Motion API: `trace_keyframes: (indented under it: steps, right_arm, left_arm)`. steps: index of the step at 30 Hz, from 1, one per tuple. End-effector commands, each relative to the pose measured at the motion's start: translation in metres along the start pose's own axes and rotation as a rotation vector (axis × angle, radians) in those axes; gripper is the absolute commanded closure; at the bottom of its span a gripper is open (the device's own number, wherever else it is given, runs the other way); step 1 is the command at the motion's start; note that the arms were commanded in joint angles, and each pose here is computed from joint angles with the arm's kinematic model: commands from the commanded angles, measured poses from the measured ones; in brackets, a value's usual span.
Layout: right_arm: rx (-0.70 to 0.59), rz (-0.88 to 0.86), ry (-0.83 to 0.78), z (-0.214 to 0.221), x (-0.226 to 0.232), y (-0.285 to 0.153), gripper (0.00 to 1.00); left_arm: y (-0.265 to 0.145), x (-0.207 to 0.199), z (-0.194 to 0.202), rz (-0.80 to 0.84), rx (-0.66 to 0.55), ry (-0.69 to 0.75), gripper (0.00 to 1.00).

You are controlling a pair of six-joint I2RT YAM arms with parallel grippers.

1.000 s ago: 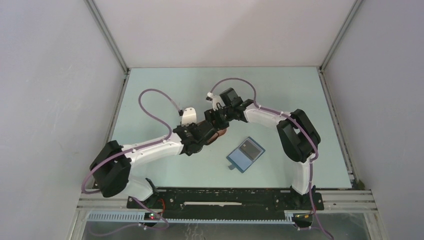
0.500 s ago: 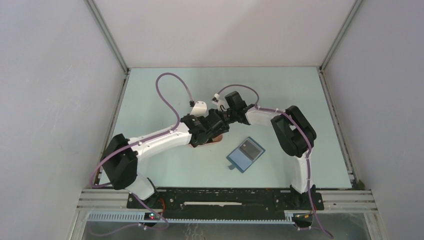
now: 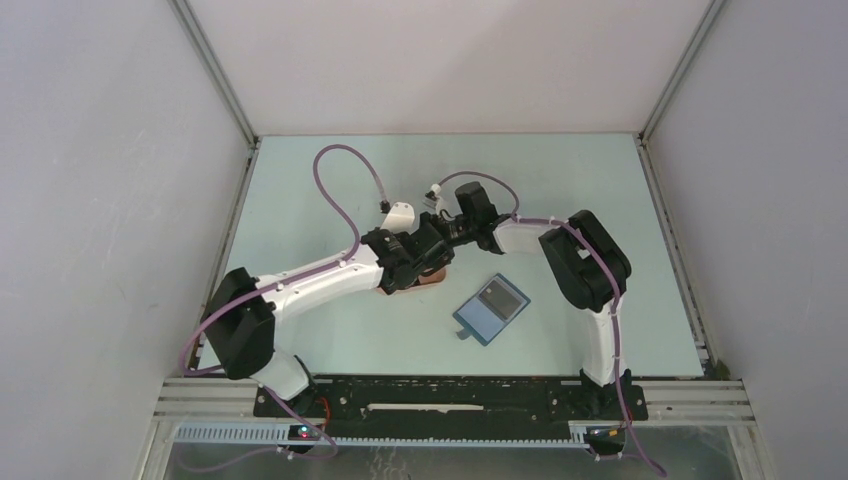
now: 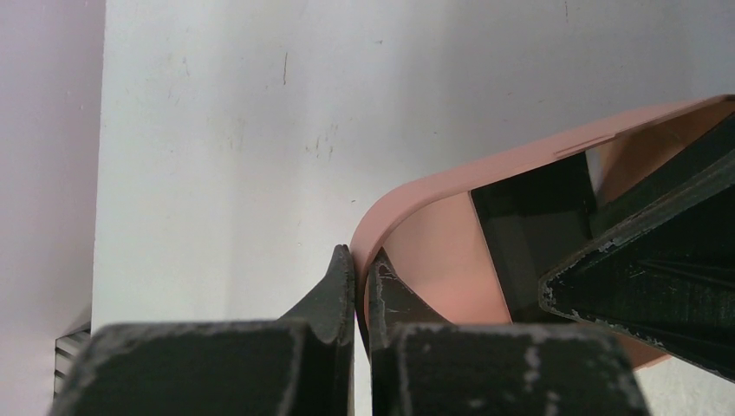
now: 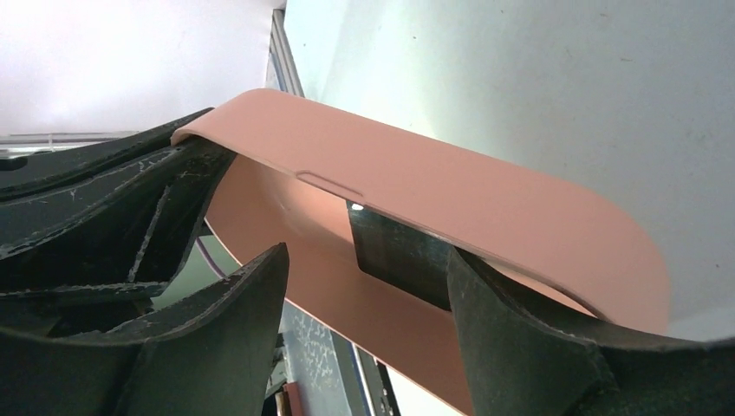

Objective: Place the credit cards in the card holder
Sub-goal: Pick up the credit card from the storage box.

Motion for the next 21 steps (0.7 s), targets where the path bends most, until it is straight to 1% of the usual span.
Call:
trace_keyframes:
  steps: [1,2,4,6,11,15,19,21]
  right_arm:
    - [-0.051,0.084,-0.075,-0.011,-0.005,0.000,0.25]
    - [-0.036,0.168,-0.125,-0.010,-0.012,-0.001,0.25]
    - [-0.003,0.332,-0.167,-0.008,-0.024,-0.005,0.24]
    - [0.009,0.415,-0.205,-0.008,-0.031,-0.005,0.23]
    - [0.085,0.499,-0.304,-0.002,-0.036,0.008,0.20]
    - [0.138,0.514,-0.332,0.007,-0.038,0.019,0.19]
    - [0.126,0.628,-0.473,-0.003,-0.037,0.017,0.15]
    - [0.122,0.649,-0.502,-0.006,-0.039,0.018,0.13]
  left_arm:
    - [-0.014,-0.027,-0.017,0.118,-0.040,-0.144,1.00]
    - [-0.014,-0.027,-0.017,0.113,-0.040,-0.144,1.00]
    - [-0.014,-0.025,-0.016,0.110,-0.041,-0.148,1.00]
    - [-0.015,-0.027,-0.016,0.124,-0.037,-0.154,1.00]
    - [-0.014,-0.033,-0.010,0.152,-0.008,-0.146,1.00]
    - [-0.010,-0.035,-0.004,0.174,0.014,-0.167,1.00]
    - [-0.010,-0.039,0.002,0.203,0.040,-0.190,1.00]
    - [-0.010,-0.043,0.005,0.225,0.056,-0.198,1.00]
Point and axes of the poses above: each gripper's point midway between its finger pads, its own y axis out along the fingers, its own x axis along the line the jaws close on, z = x × y, the point moved 4 cm from there along -y, back along the fingers, and after that the axes turned 12 degrees about -y, right-handed, at the moved point
